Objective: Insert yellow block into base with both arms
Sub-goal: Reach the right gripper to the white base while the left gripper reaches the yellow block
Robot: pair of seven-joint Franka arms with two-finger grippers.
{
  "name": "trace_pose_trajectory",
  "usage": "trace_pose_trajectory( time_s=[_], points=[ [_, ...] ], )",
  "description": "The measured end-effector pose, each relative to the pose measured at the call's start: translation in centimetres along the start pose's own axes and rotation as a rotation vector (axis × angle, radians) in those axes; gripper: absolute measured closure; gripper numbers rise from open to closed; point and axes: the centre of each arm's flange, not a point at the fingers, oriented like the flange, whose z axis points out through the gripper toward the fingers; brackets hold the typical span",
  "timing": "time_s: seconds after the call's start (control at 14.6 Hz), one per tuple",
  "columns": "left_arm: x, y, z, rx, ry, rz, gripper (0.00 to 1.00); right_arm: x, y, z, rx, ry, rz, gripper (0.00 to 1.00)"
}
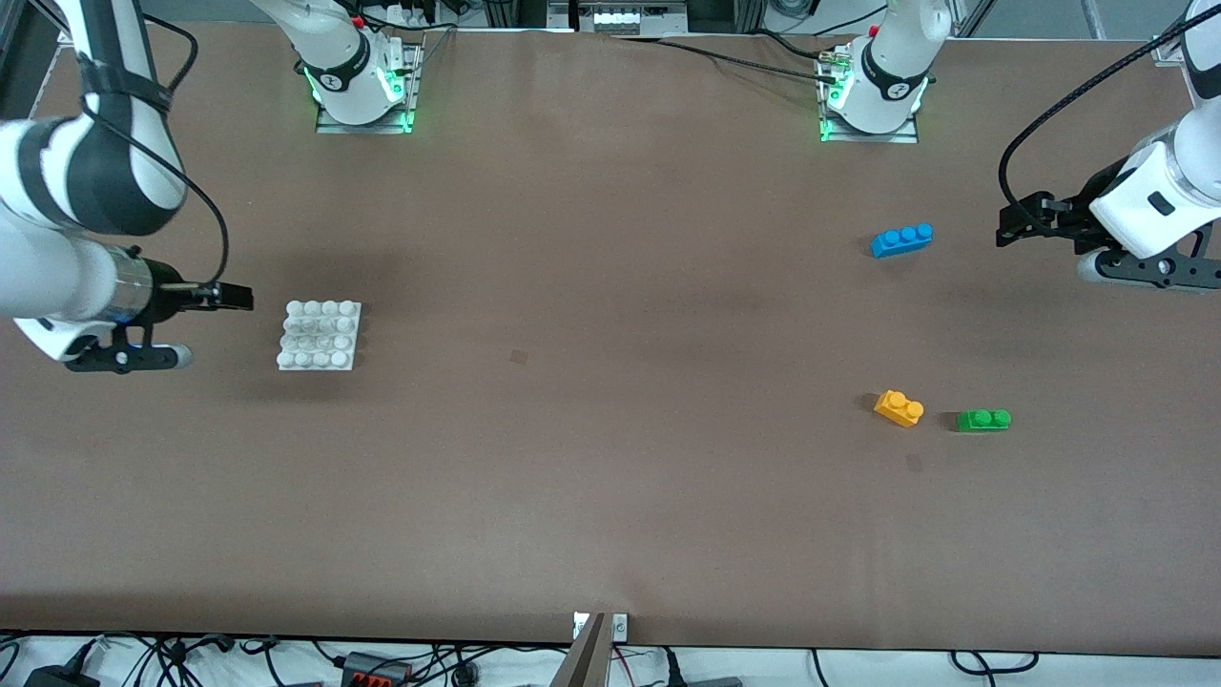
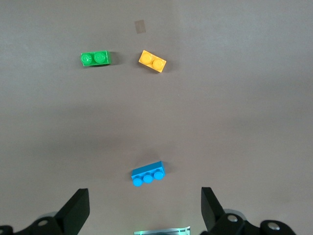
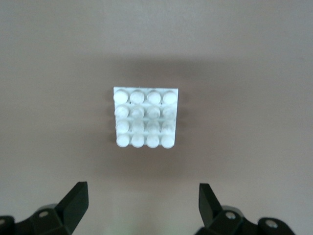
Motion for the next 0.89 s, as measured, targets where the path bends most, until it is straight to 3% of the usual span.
trace_pose_trajectory(
  time_s=[0.27,0.69,0.89],
  points=[
    [-0.1,0.0,0.0,0.000,-0.005,-0.001,0.00,-0.3,3.0,7.1,0.115,0.004,0.105,0.00],
    [0.1,-0.2,0.5,-0.002,-0.018,0.001,0.00,-0.3,3.2,15.4,0.112,0.055,0.135,0.00],
    [2.0,-1.2,3.1,-0.012,-0.042,0.059,0.00,-0.8,3.0,18.8,0.107,0.043,0.092,0.00]
  ],
)
